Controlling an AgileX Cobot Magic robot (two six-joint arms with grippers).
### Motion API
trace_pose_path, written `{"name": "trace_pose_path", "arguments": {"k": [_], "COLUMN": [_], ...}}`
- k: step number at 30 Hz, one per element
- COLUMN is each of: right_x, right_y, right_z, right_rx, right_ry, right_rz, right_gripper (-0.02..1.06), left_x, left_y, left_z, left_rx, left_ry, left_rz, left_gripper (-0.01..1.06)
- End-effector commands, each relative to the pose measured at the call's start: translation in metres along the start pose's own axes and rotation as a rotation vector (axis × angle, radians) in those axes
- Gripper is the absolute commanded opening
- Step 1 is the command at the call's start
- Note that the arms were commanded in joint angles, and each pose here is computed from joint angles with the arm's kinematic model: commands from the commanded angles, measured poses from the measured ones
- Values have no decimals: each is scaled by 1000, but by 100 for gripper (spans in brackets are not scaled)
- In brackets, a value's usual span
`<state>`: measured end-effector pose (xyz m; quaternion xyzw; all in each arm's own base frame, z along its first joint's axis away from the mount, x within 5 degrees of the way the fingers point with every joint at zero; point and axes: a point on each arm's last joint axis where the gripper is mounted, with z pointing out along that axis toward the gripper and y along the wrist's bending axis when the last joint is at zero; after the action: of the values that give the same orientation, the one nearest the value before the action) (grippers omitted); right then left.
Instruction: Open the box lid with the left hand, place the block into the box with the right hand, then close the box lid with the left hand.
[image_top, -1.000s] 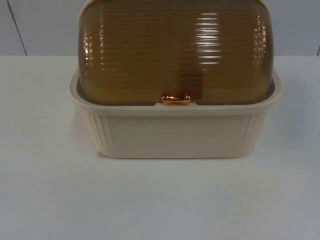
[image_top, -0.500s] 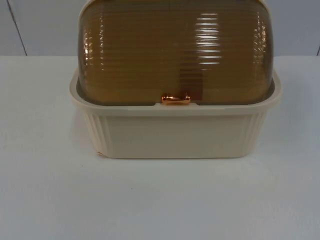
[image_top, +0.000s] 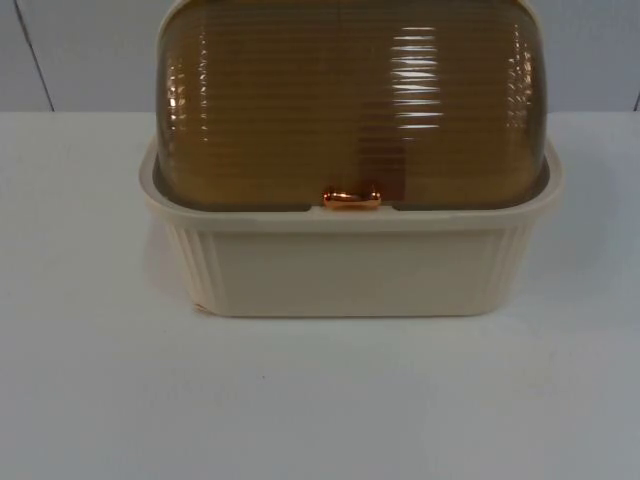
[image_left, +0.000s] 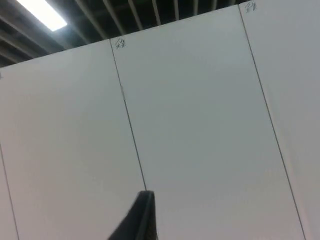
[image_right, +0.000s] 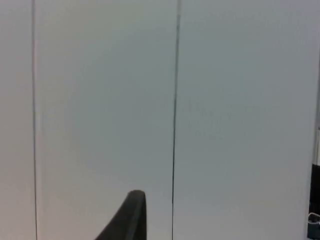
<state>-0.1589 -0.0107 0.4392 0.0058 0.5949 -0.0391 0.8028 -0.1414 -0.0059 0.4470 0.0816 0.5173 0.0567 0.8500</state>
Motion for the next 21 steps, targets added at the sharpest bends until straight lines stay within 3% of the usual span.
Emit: {"name": "trace_pose_path", "arguments": {"k": [1, 6, 8, 15, 18, 20, 21], "right_x": [0, 3, 7, 29, 50, 72, 72], "right_y": [-2, -2, -3, 0, 2, 4, 4], "right_z": [-4, -3, 1, 23, 37, 48, 48], "right_rx": [17, 19, 33, 33, 35, 37, 37], "right_ry": [-4, 25, 43, 148, 265, 387, 387], "right_rz": [16, 15, 7, 55, 52, 53, 53], "right_gripper": [105, 105, 105, 105, 105, 105, 105], "left_x": [-2, 13, 23, 58, 78, 84, 84], "left_y": [0, 1, 1, -5, -9, -10, -10], "left_z": [-1, -1, 4, 22, 26, 27, 27], "left_rx": [8, 1, -10, 6, 18, 21, 21], "left_ry": [-6, 136, 195, 336, 458, 497, 497], "left_rz": [-14, -10, -72, -142, -171, -178, -178], "left_gripper": [105, 105, 105, 105, 105, 105, 105]}}
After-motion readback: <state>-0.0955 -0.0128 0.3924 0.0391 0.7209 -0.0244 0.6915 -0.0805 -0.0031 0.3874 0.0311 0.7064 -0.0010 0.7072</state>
